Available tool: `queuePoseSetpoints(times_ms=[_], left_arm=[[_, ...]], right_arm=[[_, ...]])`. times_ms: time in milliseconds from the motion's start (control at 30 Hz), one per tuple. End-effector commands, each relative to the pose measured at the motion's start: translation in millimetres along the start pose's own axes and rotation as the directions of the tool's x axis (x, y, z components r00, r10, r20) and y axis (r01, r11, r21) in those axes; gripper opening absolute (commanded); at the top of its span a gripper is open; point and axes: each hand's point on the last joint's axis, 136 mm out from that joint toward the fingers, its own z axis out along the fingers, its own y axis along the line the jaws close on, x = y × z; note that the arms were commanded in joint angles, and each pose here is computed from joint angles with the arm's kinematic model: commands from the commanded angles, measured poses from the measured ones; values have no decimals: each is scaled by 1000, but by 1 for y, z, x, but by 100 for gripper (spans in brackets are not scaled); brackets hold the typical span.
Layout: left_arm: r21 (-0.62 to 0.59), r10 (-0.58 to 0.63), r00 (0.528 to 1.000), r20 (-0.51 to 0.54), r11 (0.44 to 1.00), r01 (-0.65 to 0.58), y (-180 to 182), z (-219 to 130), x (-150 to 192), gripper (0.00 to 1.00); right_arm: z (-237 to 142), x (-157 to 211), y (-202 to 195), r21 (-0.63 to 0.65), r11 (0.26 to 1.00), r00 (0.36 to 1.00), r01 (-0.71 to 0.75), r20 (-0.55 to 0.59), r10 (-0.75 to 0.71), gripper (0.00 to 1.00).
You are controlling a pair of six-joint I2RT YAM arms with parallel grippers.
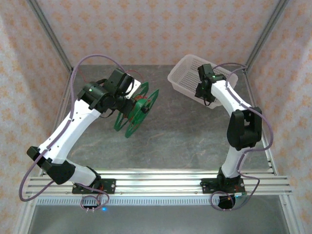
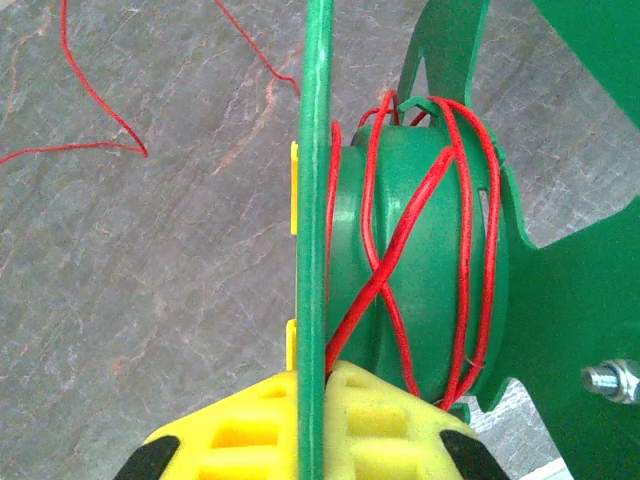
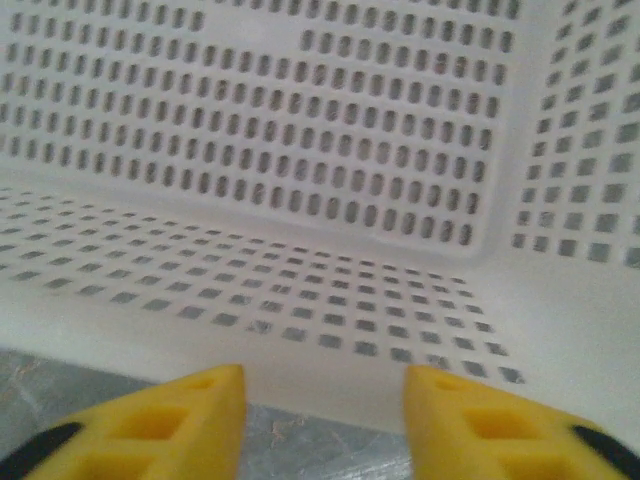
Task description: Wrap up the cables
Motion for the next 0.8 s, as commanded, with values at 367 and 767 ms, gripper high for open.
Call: queuePoseSetpoints(times_ms=[367,767], left_arm=[[9,-102,980,170,995,102,15,-65,9,0],[9,-119,980,162,993,119,16,-58,18,0]], right_arm=[[-91,36,193,-729,671,974,134,-27,-224,62],[27,71,276,-722,678,928,138,-145,-343,54]])
